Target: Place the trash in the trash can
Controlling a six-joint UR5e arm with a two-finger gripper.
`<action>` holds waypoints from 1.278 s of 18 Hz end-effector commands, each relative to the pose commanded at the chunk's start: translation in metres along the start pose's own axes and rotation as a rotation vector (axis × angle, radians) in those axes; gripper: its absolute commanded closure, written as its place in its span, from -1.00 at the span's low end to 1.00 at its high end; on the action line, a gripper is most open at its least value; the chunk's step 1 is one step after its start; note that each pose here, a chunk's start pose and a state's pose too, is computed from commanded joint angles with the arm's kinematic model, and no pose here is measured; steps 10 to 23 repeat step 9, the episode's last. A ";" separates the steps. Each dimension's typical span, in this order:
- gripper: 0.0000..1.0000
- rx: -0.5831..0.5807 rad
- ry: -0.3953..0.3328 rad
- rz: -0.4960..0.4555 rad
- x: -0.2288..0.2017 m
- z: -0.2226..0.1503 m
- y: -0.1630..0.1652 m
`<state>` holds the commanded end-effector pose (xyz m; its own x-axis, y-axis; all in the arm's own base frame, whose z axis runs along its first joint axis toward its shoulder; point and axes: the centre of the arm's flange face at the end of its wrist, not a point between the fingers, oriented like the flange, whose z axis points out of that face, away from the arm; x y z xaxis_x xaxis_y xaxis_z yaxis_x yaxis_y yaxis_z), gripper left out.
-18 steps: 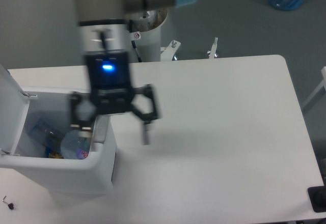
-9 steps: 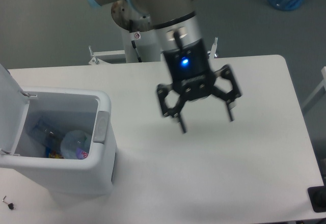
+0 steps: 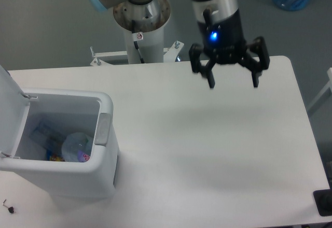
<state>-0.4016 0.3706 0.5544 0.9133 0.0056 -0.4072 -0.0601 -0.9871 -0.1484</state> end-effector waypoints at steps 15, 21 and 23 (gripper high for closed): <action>-1.00 -0.005 0.001 -0.045 -0.008 0.002 0.017; -1.00 -0.005 0.001 -0.045 -0.008 0.002 0.017; -1.00 -0.005 0.001 -0.045 -0.008 0.002 0.017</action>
